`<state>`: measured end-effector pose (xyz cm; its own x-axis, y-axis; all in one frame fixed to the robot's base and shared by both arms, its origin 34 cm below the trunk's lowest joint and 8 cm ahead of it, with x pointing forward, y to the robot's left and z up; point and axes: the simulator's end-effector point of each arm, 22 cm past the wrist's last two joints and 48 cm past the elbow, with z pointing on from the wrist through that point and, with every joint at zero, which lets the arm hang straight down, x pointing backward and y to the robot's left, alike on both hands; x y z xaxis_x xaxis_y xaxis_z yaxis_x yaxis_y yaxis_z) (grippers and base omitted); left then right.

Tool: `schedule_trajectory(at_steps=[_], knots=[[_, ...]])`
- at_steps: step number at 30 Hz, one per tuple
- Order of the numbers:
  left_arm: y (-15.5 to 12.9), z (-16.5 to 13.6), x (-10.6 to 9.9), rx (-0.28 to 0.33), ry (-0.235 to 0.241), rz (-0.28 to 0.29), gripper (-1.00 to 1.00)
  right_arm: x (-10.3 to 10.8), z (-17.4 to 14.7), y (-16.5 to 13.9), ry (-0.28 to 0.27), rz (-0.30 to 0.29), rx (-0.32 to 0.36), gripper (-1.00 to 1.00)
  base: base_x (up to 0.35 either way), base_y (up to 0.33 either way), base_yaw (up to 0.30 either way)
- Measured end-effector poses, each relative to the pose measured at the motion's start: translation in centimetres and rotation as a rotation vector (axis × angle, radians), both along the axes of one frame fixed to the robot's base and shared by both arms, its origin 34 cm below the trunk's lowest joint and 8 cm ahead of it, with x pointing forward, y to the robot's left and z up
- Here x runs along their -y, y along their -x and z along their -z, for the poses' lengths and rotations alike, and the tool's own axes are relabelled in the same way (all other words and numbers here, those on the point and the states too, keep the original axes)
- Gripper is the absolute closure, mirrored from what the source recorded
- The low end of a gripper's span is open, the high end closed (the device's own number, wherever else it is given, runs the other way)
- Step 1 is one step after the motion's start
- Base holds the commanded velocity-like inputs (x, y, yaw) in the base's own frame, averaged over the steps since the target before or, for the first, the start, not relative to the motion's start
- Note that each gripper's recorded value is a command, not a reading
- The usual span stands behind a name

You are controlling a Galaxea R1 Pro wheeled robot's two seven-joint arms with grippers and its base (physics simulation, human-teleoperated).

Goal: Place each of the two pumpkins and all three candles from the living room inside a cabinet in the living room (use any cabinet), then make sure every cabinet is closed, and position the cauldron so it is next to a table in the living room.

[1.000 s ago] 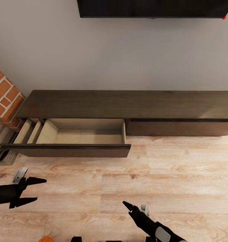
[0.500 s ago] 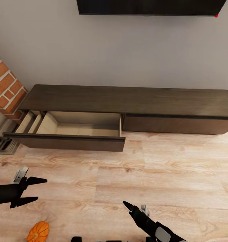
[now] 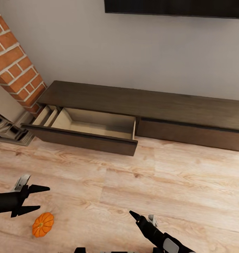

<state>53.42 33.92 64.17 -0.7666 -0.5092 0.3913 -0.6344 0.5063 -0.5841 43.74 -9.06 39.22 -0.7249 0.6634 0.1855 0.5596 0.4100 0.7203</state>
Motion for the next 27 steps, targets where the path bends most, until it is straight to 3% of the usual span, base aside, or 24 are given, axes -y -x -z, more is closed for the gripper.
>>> schedule_trajectory(at_steps=[12,20,23,27], knots=[[-0.2,-2.3,0.2,0.003,0.003,0.003,-1.00,0.2,-1.8,0.4,0.013,-0.001,-0.018,-1.00,-0.001,-0.002,0.285],[-0.4,-4.0,0.7,0.012,0.011,0.014,-1.00,1.3,-2.5,2.5,0.037,0.009,-0.074,-1.00,0.000,0.000,0.065],[-0.4,-4.6,0.9,0.015,0.014,0.018,-1.00,2.9,-2.6,2.6,0.066,0.008,-0.072,-1.00,0.000,0.000,0.064],[-0.4,-5.3,0.9,0.015,0.013,0.018,-1.00,4.7,-2.8,1.9,0.139,0.008,-0.018,-1.00,0.000,0.000,0.039]])
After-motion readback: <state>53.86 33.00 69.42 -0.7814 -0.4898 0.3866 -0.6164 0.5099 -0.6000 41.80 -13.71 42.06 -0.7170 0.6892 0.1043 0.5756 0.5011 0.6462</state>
